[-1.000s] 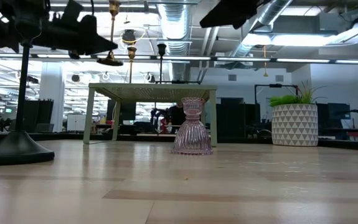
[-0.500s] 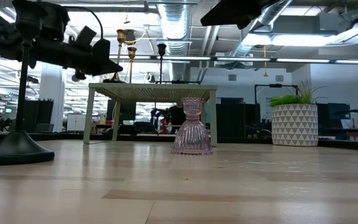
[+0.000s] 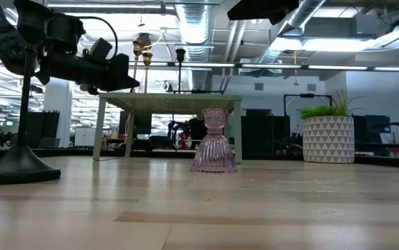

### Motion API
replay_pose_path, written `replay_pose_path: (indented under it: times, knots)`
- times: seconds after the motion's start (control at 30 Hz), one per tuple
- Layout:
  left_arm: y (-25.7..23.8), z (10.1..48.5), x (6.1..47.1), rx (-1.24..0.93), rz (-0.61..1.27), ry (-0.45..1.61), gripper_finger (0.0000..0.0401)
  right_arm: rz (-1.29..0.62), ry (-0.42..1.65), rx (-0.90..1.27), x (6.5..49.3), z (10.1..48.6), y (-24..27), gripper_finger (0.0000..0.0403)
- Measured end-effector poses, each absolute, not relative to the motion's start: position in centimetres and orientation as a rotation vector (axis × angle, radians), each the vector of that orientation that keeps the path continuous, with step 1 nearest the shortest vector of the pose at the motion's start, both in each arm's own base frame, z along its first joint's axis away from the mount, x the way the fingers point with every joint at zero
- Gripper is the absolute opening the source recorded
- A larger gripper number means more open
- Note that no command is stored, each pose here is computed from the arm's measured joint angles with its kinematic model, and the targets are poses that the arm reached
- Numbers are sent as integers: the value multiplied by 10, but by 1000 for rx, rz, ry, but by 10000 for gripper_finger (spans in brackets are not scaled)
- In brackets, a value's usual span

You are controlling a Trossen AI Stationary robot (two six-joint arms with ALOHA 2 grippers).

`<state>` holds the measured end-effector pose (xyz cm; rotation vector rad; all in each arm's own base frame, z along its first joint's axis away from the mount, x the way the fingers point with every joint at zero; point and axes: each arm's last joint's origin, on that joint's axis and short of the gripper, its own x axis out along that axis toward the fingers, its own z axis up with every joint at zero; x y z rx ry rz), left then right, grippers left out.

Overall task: Pick & Place candle stick holders
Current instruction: Put the top gold candle holder on the shelf aligned with the other gold candle holder, then put the gold candle holder on the shelf aligned with the other gold candle holders

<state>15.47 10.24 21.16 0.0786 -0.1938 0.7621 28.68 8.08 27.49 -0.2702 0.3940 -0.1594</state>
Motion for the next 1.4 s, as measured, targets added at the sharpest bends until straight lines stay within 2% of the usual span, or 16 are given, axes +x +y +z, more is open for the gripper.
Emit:
replay_pose_path:
  times: [0.33,0.6,0.83,1.0,1.4]
  knots:
    - [106,205,159,93,797,-162,17,-161,380,-264,287,276,81,0]
    - [106,204,158,94,820,-141,91,-159,380,-264,287,276,81,0]
    - [103,213,153,102,825,-200,122,-158,382,-265,288,276,81,0]
    - [97,219,149,107,775,-218,128,-168,397,-268,288,275,77,0]
    - [68,218,139,75,646,-60,118,-164,459,-296,279,275,74,0]
